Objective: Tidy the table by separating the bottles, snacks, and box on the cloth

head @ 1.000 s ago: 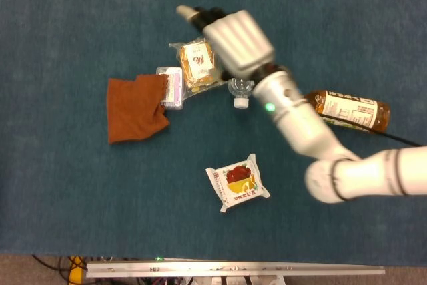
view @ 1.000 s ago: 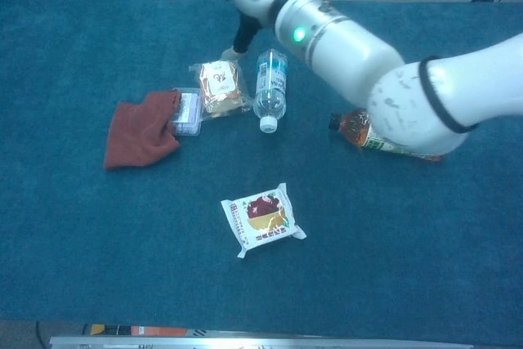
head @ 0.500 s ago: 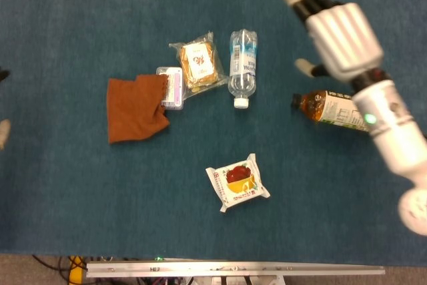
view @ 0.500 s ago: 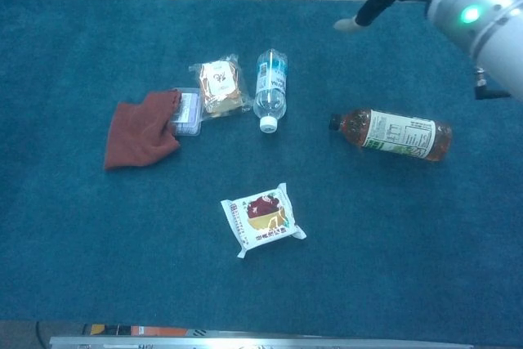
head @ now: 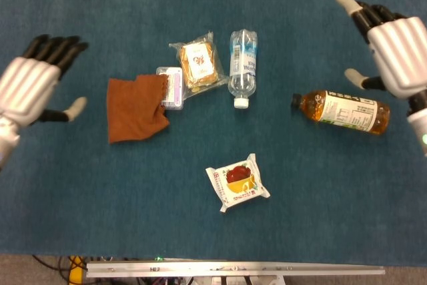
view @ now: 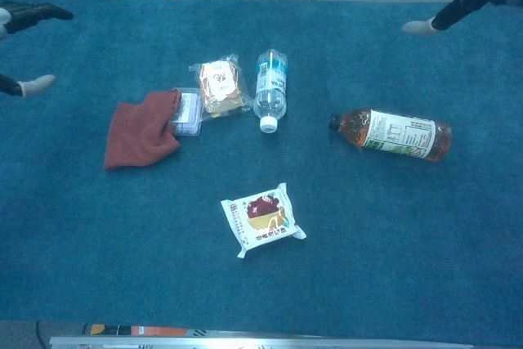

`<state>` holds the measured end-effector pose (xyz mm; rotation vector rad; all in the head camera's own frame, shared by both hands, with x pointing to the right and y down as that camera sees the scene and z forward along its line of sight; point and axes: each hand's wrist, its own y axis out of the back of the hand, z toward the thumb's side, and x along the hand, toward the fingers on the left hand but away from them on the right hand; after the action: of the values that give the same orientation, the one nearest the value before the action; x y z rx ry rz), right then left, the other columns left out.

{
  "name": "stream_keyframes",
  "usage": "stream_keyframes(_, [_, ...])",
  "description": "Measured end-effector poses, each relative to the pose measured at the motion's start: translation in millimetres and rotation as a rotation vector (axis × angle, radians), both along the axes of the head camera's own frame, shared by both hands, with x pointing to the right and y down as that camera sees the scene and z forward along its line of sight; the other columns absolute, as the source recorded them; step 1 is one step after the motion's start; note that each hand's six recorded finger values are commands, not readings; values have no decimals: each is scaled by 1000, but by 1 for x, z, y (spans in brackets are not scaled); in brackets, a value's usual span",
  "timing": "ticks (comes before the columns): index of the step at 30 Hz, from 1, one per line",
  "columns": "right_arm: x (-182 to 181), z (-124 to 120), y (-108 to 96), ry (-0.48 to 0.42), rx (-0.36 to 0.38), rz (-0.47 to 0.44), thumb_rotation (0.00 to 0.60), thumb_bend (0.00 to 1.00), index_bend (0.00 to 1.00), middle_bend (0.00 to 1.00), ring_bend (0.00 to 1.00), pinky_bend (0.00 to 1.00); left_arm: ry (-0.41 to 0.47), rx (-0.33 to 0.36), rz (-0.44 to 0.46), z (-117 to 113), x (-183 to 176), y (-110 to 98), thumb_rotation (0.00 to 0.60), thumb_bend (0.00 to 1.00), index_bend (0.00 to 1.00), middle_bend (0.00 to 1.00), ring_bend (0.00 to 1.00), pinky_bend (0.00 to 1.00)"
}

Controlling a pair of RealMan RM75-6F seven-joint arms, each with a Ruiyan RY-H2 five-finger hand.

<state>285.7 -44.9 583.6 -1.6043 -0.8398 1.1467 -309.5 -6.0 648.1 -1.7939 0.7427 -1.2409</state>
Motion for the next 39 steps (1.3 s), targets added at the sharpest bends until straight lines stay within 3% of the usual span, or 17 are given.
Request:
stream_keyframes(8, [14,-6,8,-7,17,5,600,133,63,263,284,495,-4,-107,60,24,50,-33,365,357,1,33,56,37])
stream_keyframes(13, [19,-6,8,-9,16,12,600,133,63,263,284,495,-22,-138,91,37,75,-52,366,349,0,5,42,37])
stream_keyframes(17, [24,-4,8,-8,12,18,600,133,63,263,284,495,-40,-155,115,49,95,-64,415,317,0,0,22,38])
stream_keyframes(21, [27,-3,9,-8,9,19,600,133,63,263,283,495,-63,-167,135,59,111,-70,520,292,0,0,7,37])
stream_keyframes(24, [29,-3,9,-10,9,21,600,133,63,263,284,495,-70,-184,136,66,120,-72,554,286,0,0,1,37])
stream_keyframes(39, [45,-2,12,-23,-2,39,600,134,63,263,284,495,-71,-255,116,89,171,-72,564,283,0,0,0,38])
